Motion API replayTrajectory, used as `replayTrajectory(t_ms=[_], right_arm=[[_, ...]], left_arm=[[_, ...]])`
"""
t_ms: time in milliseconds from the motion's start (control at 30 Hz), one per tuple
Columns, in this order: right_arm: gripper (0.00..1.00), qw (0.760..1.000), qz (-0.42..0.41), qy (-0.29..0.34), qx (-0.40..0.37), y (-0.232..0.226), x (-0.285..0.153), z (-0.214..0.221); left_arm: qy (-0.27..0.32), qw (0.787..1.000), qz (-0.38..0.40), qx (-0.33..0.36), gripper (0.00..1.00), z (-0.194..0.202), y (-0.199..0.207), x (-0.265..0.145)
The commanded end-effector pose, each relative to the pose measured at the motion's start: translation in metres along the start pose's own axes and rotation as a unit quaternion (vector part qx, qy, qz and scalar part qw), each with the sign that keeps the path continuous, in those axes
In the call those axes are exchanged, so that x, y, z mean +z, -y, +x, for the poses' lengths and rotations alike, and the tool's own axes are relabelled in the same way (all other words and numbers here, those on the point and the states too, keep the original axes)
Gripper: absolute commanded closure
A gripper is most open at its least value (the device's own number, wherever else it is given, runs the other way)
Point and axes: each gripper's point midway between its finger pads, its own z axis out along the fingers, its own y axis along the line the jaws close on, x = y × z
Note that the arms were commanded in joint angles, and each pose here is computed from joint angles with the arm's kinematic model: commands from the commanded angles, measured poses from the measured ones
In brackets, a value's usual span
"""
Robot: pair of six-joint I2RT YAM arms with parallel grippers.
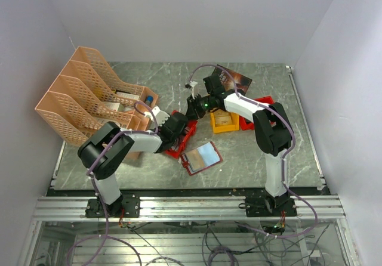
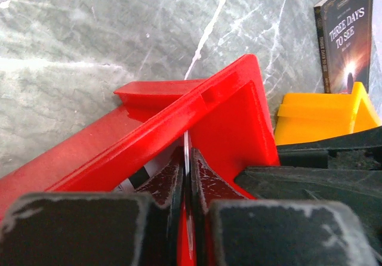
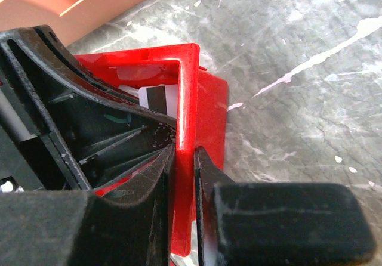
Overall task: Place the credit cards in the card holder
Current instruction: Pick up the credit card from the storage box.
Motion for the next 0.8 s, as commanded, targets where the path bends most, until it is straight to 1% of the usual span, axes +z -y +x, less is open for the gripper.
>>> replayTrajectory(t_ms=[0,233,367,433,467,533,600,667,767], right_arm=[[0.86,1.000,-0.010,0.008,-0.015,-0.014,-0.010,-0.009],[0.84,1.000,0.000,0.010,-0.024,-0.013,-0.013,-0.011],[0.80,1.000,0.003,0.009,-0.025,-0.011,-0.014,-0.011],[0.76,1.000,0.004,0.008,-0.027,-0.011,-0.014,-0.011],[0.73,0.999,0.004,0.017,-0.037,-0.016,-0.021,-0.020],[0.66,0.999,0.006,0.021,-0.044,-0.019,-0.026,-0.025],[0.58,0.998,0.008,0.028,-0.051,-0.020,-0.032,-0.031],[0.51,0.998,0.012,0.035,-0.059,-0.022,-0.038,-0.035],[0.48,0.996,0.014,0.041,-0.074,-0.026,-0.045,-0.040]], left_arm=[[0.016,1.000,0.022,0.012,0.92,-0.011,0.017,0.004],[0.031,0.997,-0.002,0.076,0.93,-0.034,0.008,-0.019],[0.031,0.992,-0.001,0.120,0.93,-0.044,0.007,-0.034],[0.024,0.989,0.005,0.145,0.93,-0.046,0.007,-0.039],[0.021,0.987,0.008,0.159,0.93,-0.046,0.006,-0.042],[0.013,0.983,0.011,0.181,0.93,-0.046,0.003,-0.046],[0.006,0.981,0.015,0.193,0.93,-0.046,0.000,-0.050],[0.000,0.980,0.039,0.195,0.93,-0.048,0.003,-0.055],[-0.010,0.979,0.071,0.189,0.93,-0.048,0.007,-0.060]])
